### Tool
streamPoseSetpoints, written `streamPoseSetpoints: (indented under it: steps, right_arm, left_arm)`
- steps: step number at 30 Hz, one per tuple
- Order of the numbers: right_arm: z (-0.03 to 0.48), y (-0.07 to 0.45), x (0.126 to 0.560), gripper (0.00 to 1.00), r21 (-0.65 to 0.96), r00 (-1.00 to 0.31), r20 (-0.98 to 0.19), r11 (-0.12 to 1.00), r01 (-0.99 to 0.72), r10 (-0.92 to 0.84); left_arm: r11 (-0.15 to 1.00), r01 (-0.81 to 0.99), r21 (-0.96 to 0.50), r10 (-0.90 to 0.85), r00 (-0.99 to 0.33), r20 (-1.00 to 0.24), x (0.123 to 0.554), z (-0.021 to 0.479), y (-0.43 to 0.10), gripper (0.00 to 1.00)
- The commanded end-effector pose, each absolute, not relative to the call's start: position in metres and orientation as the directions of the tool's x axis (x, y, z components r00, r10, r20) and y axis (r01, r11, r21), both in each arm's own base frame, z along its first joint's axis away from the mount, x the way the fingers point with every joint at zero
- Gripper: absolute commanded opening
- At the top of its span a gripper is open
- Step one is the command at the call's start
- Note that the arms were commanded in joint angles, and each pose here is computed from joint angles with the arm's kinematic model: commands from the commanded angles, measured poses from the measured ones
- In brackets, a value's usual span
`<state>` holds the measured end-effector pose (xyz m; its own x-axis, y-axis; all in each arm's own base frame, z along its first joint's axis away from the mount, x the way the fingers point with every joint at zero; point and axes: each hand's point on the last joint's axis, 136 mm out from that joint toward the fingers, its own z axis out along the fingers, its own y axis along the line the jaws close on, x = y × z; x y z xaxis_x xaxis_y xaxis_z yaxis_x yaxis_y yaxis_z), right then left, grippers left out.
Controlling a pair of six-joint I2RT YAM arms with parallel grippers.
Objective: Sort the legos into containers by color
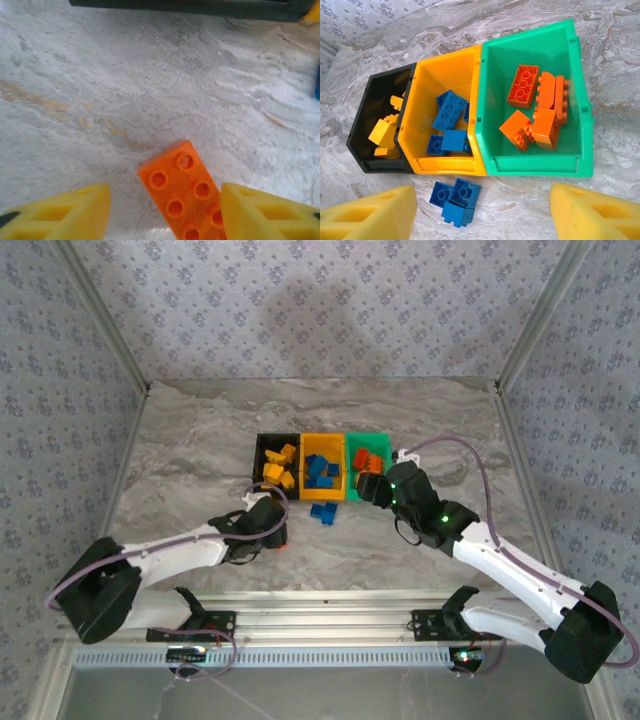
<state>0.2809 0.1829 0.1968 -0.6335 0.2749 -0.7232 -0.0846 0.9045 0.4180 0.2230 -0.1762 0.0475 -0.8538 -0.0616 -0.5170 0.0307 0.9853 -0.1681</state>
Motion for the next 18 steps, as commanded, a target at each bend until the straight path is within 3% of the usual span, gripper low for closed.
streamPoseSetpoints:
  steps: [1, 4, 6, 12, 18]
  right_arm:
    - [0.200, 0.181, 0.280, 0.72, 0.440, -0.625, -0.720, 0.895, -0.074, 0.303]
    - [0.200, 0.179, 0.278, 0.72, 0.440, -0.625, -0.720, 0.895, -0.075, 0.301]
    - [0.200, 0.177, 0.276, 0.72, 0.438, -0.624, -0.721, 0.896, -0.073, 0.302]
    - [0.199, 0.172, 0.271, 0.72, 0.445, -0.620, -0.721, 0.893, -0.071, 0.310]
    - [0.198, 0.166, 0.266, 0.73, 0.446, -0.610, -0.726, 0.892, -0.066, 0.318]
  left_arm:
    - [0.979, 0.058, -0.196, -0.053, -0.853, -0.520, 0.215, 0.067, -0.183, 0.74]
    - [0.970, 0.062, -0.235, -0.064, -0.868, -0.493, 0.209, 0.068, -0.194, 0.90]
    - [0.972, 0.052, -0.227, -0.062, -0.883, -0.466, 0.208, 0.060, -0.196, 0.94]
    - [0.995, 0.020, -0.096, -0.020, -0.918, -0.397, 0.207, 0.021, -0.188, 0.92]
    - [0.997, 0.026, -0.066, -0.002, -0.921, -0.390, 0.210, 0.007, -0.189, 0.77]
